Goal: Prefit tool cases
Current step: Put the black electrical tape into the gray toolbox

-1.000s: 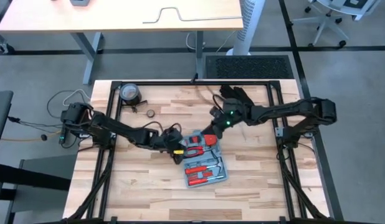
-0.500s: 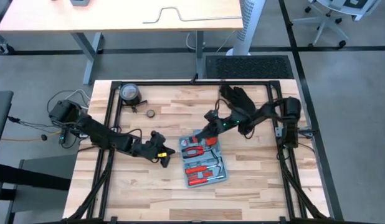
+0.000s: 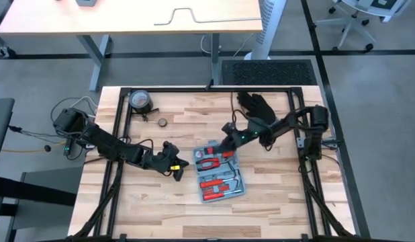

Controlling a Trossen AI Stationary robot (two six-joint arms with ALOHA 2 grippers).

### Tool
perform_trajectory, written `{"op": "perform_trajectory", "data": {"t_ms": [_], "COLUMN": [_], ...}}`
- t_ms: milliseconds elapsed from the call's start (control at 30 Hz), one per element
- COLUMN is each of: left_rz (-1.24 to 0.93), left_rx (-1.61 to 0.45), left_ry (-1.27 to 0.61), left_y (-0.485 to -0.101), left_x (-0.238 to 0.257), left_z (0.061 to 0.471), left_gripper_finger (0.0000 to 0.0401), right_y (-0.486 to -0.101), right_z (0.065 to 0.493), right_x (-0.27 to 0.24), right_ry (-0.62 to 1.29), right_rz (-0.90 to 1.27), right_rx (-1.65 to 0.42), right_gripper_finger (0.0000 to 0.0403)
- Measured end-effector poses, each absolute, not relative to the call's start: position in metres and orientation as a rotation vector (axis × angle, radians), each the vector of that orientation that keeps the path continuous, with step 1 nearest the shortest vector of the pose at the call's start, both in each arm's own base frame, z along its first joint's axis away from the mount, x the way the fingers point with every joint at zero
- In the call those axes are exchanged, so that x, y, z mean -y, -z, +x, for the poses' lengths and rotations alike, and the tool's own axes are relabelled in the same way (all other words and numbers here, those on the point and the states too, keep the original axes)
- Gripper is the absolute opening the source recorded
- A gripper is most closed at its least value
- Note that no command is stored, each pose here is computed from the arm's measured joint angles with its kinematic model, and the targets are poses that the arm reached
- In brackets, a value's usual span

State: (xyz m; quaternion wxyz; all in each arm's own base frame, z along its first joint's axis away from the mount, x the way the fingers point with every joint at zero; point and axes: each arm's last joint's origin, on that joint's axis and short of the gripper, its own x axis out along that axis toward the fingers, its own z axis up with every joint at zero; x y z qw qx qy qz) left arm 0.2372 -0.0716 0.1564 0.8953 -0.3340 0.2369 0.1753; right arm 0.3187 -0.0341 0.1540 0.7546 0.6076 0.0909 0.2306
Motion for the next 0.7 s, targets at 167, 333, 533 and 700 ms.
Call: {"op": "perform_trajectory", "data": {"t_ms": [167, 333, 533, 700], "left_rz": [-0.691, -0.700, -0.747, -0.785], "left_rx": [-0.486, -0.480, -0.555, -0.639], "left_ry": [-0.407, -0.439, -0.521, -0.478], "left_y": [-0.155, -0.155, -0.142, -0.121], "left_x": [0.064, 0.057, 0.049, 0.044], "left_z": [0.238, 0.240, 0.239, 0.250], "left_gripper_finger": [0.0000, 0.0000, 0.0000, 0.0000], "right_y": [-0.157, -0.163, -0.169, -0.158], "right_z": [0.316, 0.293, 0.250, 0.235], "right_x": [0.028, 0.022, 0.018, 0.019], "right_ry": [-0.390, -0.120, 0.246, 0.399], "right_rz": [1.237, 1.092, 0.902, 0.834], "right_rx": [-0.348, -0.565, -0.807, -0.961], "right_gripper_finger": [0.0000, 0.0000, 0.0000, 0.0000]}}
